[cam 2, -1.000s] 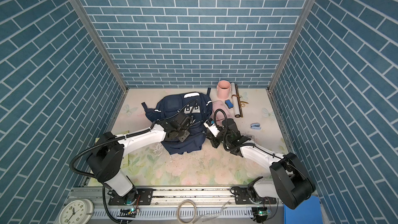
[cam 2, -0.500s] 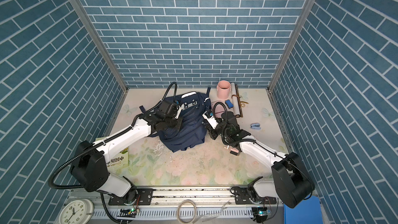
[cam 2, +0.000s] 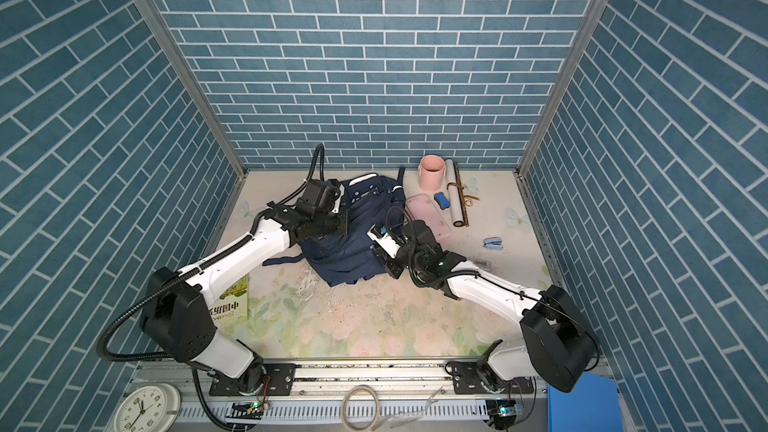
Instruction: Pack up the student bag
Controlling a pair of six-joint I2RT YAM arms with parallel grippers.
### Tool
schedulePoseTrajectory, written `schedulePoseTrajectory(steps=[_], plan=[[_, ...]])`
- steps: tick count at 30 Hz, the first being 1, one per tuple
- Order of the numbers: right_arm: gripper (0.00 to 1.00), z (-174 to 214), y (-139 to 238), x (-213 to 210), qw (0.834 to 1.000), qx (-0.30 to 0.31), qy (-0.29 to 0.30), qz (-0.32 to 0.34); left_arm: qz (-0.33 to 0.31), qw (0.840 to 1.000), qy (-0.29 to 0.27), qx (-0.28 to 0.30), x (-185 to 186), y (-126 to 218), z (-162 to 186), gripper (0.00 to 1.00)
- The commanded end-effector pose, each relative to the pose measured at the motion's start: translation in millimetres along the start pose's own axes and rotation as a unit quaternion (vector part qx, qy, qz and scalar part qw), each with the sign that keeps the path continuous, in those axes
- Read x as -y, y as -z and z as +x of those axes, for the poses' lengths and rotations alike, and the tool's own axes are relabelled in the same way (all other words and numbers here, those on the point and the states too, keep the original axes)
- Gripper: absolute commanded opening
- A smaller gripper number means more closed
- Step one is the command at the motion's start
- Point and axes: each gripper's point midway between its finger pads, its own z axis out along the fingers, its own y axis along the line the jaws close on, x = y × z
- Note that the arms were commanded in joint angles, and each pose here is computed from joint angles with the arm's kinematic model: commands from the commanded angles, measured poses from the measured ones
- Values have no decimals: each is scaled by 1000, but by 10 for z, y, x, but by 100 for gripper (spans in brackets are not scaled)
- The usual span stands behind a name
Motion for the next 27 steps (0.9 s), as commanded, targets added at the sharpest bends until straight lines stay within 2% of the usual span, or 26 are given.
schedulePoseTrajectory(steps=[1,6,9,13,17,21,27], plan=[[0,-147,155,309,999,9,-14,42,54,996,51,45,230,374,-288,0],[0,-185,273,634,997,-2,-12,74,106,991,74,24,413,378,-239,0],[0,-211,285,671,997,-13,0,72,129,987,83,38,515,310,-372,0],[0,-321,332,517,999,5,16,39,164,979,101,71,664,223,-647,0],[0,-304,344,349,999,2,27,41,162,973,129,102,679,130,-851,0],[0,-190,273,173,999,-15,31,35,166,965,158,124,673,106,-956,0],[0,-98,126,-142,999,-8,45,1,163,957,183,156,638,125,-1104,0]])
